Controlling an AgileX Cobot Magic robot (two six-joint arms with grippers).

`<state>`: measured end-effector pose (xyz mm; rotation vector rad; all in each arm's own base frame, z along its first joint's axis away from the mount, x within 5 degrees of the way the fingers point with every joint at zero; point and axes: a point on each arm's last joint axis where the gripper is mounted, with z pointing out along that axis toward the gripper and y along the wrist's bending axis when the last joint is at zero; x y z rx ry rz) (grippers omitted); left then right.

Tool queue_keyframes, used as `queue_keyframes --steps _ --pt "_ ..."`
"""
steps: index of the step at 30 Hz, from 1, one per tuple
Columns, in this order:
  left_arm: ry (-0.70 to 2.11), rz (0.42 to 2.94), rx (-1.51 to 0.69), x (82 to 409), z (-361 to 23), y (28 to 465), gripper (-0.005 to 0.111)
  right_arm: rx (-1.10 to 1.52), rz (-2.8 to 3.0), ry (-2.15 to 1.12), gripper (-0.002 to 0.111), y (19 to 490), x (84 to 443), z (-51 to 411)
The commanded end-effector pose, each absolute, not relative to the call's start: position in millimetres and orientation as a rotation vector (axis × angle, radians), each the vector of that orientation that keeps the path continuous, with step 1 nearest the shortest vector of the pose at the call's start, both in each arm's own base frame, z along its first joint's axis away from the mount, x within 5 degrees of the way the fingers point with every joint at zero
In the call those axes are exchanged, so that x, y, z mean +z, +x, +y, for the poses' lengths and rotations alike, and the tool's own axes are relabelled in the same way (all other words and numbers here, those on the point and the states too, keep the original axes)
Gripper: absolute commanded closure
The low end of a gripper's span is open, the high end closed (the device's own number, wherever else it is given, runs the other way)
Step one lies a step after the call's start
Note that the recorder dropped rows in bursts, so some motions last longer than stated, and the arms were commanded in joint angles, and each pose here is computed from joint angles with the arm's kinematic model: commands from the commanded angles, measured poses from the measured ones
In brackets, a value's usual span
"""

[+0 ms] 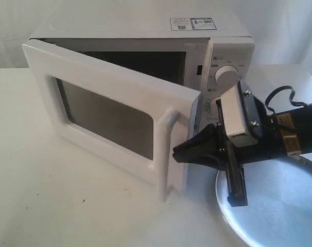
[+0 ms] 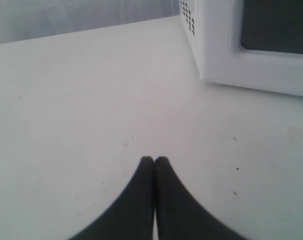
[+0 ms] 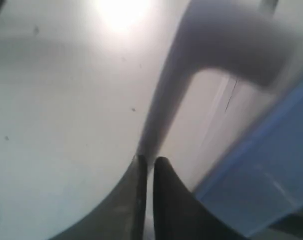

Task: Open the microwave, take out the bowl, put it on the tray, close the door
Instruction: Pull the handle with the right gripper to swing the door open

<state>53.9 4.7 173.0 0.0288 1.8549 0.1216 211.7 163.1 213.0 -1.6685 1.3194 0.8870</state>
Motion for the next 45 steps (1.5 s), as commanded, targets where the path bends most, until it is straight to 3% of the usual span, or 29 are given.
queue_keyframes --steps 1,3,7,11,14,18,22,30,37,45 --pt "0.021 1.85 0.113 174 5 54 0.107 0.953 1.376 -1.601 0.105 188 239 155" --pt "0.021 1.85 0.113 174 5 54 0.107 0.977 1.402 -1.557 0.097 178 251 152" --pt "0.021 1.85 0.113 174 5 54 0.107 1.085 1.315 -1.55 0.097 151 280 146" --pt "0.021 1.85 0.113 174 5 54 0.107 1.077 1.333 -1.476 0.108 129 306 138" --pt "0.021 1.85 0.113 174 5 54 0.107 0.819 1.409 -1.343 0.108 140 312 131" --pt "0.021 1.85 0.113 174 5 54 0.107 0.5 1.569 -0.867 0.108 181 321 113" --pt "0.021 1.85 0.113 174 5 54 0.107 0.376 1.648 -0.852 0.108 206 300 113" --pt "0.021 1.85 0.113 174 5 54 0.107 0.938 1.551 -1.178 0.108 216 241 159" --pt "0.021 1.85 0.113 174 5 54 0.107 1.137 1.321 -1.412 0.108 192 244 163" --pt "0.021 1.85 0.113 174 5 54 0.107 0.917 1.501 -1.304 0.108 211 228 173"
